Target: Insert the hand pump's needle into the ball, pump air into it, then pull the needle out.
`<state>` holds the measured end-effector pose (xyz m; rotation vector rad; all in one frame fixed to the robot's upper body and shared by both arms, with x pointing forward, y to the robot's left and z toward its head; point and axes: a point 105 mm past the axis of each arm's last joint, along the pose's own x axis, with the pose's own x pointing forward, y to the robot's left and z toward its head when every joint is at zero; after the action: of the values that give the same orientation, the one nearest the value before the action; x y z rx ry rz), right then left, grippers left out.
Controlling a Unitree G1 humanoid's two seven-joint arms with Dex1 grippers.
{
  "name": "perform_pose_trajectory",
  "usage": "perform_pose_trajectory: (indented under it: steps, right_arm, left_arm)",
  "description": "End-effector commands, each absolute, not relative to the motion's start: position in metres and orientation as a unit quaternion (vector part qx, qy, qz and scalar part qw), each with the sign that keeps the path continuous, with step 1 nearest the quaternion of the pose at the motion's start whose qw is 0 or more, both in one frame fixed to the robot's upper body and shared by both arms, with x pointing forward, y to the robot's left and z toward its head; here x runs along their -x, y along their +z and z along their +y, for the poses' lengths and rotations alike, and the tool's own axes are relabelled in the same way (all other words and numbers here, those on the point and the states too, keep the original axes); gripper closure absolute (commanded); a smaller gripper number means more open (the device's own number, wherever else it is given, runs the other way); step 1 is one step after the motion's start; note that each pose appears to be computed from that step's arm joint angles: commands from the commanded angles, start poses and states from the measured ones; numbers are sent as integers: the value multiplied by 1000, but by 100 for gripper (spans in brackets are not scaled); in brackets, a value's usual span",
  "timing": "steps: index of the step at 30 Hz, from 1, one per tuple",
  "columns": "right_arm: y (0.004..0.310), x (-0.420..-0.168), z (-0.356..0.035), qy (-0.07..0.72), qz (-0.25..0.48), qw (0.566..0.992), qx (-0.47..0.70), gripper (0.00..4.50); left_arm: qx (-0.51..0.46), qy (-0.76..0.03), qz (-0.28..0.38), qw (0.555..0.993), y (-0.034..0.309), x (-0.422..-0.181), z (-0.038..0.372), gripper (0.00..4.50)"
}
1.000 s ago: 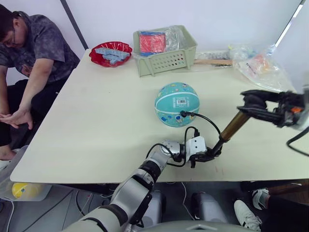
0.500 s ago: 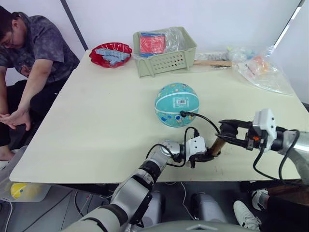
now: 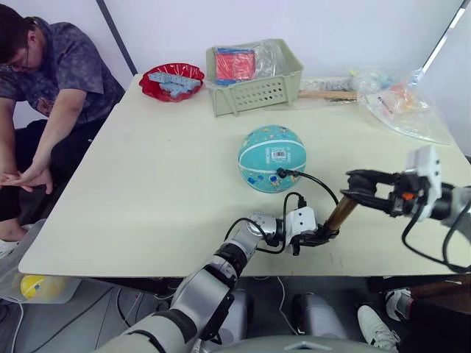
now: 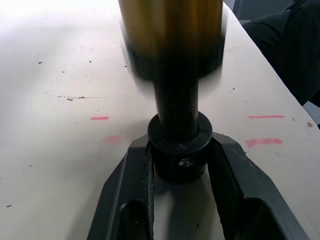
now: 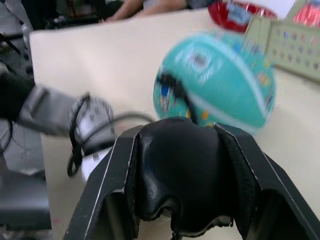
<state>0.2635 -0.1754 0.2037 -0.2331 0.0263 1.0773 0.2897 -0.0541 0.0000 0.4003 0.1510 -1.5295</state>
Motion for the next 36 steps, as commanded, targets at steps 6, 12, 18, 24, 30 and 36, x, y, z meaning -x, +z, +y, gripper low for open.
perform_pose_trajectory:
  steps: [6, 12, 18, 24, 30, 36]
  right_arm:
    - [295, -251, -186, 505, -74, 849, 139, 287]
    - [310, -249, -185, 503, -73, 848, 151, 287]
    - [264, -252, -188, 503, 1, 847, 171, 287]
    - [219, -255, -185, 506, 30, 850, 142, 287]
    - [185, -256, -177, 512, 47, 848, 130, 287]
    - [153, -258, -175, 504, 61, 853, 123, 287]
  left_arm:
    - [-189, -693, 131, 684, -31, -274, -45, 341]
    - [-187, -693, 128, 684, -29, -275, -47, 341]
    - [-185, -692, 128, 686, -29, -275, -49, 341]
    - [-185, -691, 129, 686, -30, -275, -47, 341]
    - [-190, -691, 134, 685, -33, -275, -43, 341]
    - [-189, -690, 133, 686, -33, -274, -44, 341]
